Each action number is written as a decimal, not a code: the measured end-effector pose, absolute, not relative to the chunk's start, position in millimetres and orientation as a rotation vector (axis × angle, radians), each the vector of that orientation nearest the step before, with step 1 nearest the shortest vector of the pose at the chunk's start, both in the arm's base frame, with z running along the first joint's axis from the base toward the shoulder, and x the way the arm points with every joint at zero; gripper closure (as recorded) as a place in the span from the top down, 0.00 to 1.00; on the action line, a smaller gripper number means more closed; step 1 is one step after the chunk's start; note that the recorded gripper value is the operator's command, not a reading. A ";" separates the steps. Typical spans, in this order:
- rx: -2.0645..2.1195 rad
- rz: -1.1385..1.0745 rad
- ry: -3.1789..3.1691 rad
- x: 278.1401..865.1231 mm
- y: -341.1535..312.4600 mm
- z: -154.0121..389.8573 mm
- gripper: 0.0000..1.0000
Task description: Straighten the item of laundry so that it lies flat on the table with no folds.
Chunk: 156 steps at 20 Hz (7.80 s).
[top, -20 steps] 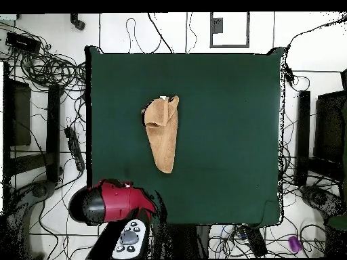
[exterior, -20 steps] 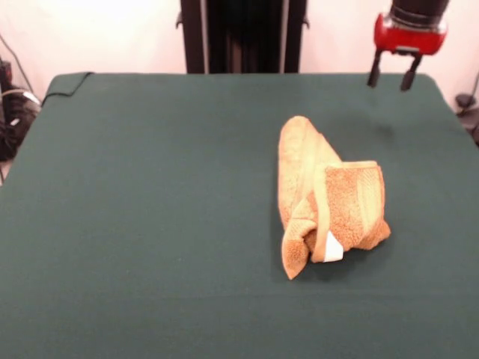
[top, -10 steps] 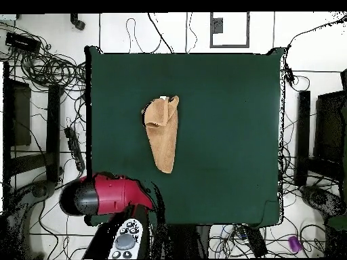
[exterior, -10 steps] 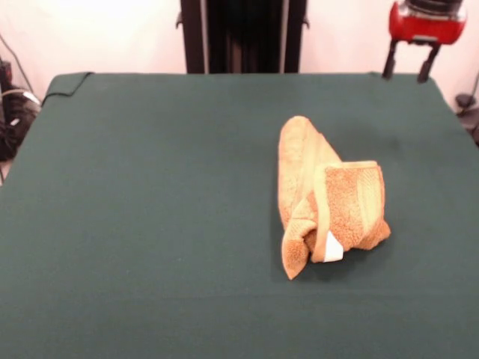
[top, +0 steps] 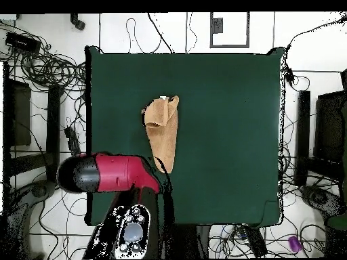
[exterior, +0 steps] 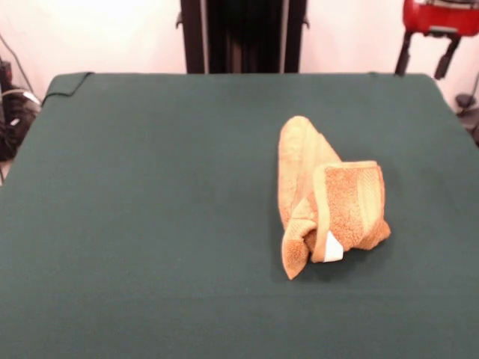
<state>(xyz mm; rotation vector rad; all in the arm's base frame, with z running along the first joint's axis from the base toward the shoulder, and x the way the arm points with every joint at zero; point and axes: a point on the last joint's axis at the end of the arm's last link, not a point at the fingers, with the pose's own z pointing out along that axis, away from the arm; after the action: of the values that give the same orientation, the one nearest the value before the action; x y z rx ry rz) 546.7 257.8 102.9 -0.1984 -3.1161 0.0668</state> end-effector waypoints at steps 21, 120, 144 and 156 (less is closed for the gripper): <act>-0.390 0.037 -3.237 709.3 177.8 50.0 1.00; -0.214 0.018 -3.238 679.3 129.1 87.5 0.00; -0.325 0.065 -3.181 677.2 40.3 97.9 0.00; -0.285 0.050 -3.164 675.8 46.8 100.1 0.00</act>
<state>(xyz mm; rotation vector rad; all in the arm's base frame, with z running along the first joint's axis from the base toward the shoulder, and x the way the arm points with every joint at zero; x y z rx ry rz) 675.8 46.8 100.1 -0.2855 -3.1641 0.0497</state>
